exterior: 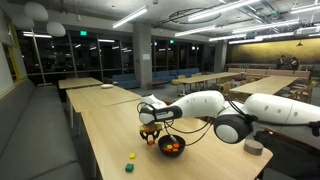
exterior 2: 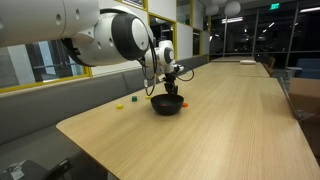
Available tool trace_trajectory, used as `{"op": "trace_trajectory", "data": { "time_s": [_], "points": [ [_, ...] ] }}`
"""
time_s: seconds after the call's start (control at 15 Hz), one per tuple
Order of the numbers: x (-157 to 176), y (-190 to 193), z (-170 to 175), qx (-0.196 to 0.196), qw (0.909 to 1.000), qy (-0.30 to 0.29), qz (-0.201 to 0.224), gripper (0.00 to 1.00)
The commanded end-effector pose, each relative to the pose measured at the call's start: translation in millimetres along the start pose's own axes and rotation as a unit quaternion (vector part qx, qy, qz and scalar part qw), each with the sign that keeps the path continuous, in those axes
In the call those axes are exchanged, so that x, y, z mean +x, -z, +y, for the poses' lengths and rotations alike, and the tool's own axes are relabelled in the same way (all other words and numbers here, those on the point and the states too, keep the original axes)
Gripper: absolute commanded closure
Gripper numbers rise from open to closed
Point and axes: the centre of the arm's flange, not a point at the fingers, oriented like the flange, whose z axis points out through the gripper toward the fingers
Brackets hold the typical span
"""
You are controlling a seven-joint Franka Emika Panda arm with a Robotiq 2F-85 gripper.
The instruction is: Put some of the orange discs on the table into the bowl
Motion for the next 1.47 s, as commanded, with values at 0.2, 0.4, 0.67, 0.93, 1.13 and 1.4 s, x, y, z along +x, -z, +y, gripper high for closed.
{"op": "trace_trajectory", "data": {
  "time_s": [0.2, 0.4, 0.67, 0.93, 1.13, 1.4],
  "points": [
    [2.1, 36.7, -29.1, -0.037, 0.9992, 0.011, 0.011, 0.81],
    [-7.4, 64.2, -36.5, -0.026, 0.9992, 0.016, 0.025, 0.81],
    [-18.0, 96.4, -32.2, -0.097, 0.9939, 0.037, 0.038, 0.82],
    [-28.1, 114.5, -17.3, -0.190, 0.9797, 0.056, 0.033, 0.82],
    [-41.4, 112.6, -5.9, -0.251, 0.9627, 0.100, -0.008, 0.82],
    [-49.5, 102.0, 9.9, -0.297, 0.9398, 0.155, -0.066, 0.82]
  ]
}}
